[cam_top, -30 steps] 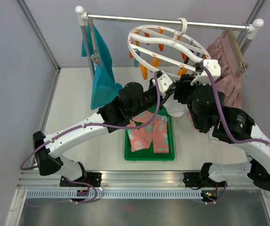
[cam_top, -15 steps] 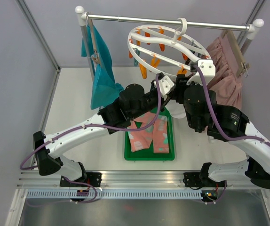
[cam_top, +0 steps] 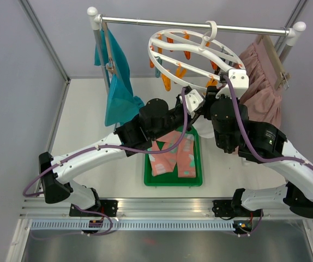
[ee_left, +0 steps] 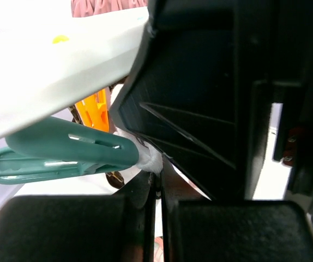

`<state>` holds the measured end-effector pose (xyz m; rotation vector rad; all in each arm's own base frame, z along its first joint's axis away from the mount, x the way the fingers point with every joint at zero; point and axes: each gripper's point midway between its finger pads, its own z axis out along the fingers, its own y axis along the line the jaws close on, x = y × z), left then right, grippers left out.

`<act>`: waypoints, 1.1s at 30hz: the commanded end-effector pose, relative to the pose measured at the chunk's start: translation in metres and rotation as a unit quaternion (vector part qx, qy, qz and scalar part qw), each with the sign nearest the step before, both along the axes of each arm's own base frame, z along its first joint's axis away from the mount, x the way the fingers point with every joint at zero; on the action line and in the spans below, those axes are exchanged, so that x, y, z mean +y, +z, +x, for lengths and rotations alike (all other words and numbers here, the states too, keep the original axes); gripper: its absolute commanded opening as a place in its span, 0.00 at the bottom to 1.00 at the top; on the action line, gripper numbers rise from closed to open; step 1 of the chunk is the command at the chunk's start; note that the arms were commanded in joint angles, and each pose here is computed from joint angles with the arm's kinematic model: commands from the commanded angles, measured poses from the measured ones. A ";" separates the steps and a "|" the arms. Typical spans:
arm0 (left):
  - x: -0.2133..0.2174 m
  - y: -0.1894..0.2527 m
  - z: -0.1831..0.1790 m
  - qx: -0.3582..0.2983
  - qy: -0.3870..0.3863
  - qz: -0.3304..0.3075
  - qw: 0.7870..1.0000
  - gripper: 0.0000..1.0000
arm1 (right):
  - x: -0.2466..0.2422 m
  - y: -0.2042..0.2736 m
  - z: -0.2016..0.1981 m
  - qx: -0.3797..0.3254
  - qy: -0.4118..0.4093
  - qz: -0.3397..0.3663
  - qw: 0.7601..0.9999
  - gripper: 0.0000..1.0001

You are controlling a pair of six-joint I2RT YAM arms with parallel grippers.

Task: Clip the socks to the hanger
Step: Clamp the sock onto the hanger.

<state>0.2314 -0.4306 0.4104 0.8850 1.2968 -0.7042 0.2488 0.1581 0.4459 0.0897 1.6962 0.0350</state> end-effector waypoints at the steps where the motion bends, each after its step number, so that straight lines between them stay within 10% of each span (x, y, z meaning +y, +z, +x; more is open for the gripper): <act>1: 0.000 0.022 -0.004 -0.020 -0.003 -0.022 1.000 0.02 | -0.008 0.011 -0.001 -0.010 -0.020 0.002 1.000 0.46; 22: 0.008 0.004 0.003 -0.016 0.023 -0.004 1.000 0.02 | -0.021 0.009 -0.005 -0.020 -0.034 0.012 0.999 0.00; 33: 0.013 -0.018 -0.009 0.015 0.005 0.003 1.000 0.02 | -0.027 0.005 -0.005 -0.034 -0.049 0.028 0.998 0.00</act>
